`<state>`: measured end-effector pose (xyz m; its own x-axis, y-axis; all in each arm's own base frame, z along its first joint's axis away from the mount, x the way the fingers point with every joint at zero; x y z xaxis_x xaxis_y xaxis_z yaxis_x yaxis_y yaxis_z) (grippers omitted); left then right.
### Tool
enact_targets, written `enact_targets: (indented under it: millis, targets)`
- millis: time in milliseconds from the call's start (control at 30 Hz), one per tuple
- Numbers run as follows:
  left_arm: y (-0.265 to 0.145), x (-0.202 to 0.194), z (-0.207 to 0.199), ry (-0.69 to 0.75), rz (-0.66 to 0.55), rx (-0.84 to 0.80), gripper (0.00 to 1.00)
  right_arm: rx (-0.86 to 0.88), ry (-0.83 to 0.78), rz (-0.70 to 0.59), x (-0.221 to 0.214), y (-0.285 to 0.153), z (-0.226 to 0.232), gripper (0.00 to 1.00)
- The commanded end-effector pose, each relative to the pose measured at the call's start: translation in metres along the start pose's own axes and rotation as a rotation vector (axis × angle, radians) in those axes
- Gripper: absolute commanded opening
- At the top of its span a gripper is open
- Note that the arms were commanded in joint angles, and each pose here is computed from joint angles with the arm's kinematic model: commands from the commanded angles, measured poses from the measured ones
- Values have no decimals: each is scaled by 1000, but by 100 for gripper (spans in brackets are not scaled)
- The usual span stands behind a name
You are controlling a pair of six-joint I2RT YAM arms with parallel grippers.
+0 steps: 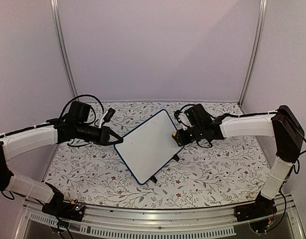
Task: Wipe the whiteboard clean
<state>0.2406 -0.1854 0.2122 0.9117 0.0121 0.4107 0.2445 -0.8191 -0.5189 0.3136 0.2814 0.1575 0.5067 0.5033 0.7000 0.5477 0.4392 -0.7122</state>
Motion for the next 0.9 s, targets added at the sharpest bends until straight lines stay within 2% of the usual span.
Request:
enact_targets:
  millis: [0, 433, 733, 867]
  targets:
    - [-4, 3, -9, 60, -18, -44, 0, 28, 14, 67, -27, 11, 1, 19]
    - [-2, 3, -8, 58, -15, -45, 0, 73, 50, 162, -74, 11, 7, 19]
    - [-1, 3, -8, 56, -13, -44, 0, 115, 29, -12, -23, -29, 11, 19]
    - [-1, 3, -7, 55, -13, -42, 0, 133, 0, -32, -6, -32, 21, 19]
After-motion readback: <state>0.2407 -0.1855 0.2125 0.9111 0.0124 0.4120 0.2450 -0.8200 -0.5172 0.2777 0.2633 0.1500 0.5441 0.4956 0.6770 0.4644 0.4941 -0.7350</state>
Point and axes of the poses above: each gripper's point midway between its finger pads, its own y axis out along the fingers, its own z axis along the line the jaws close on, x = y × z, the point moved 8 cm from there along -y, back along the fingers, and after that the axes turned 14 degrees about -y, right-handed, at the moved point
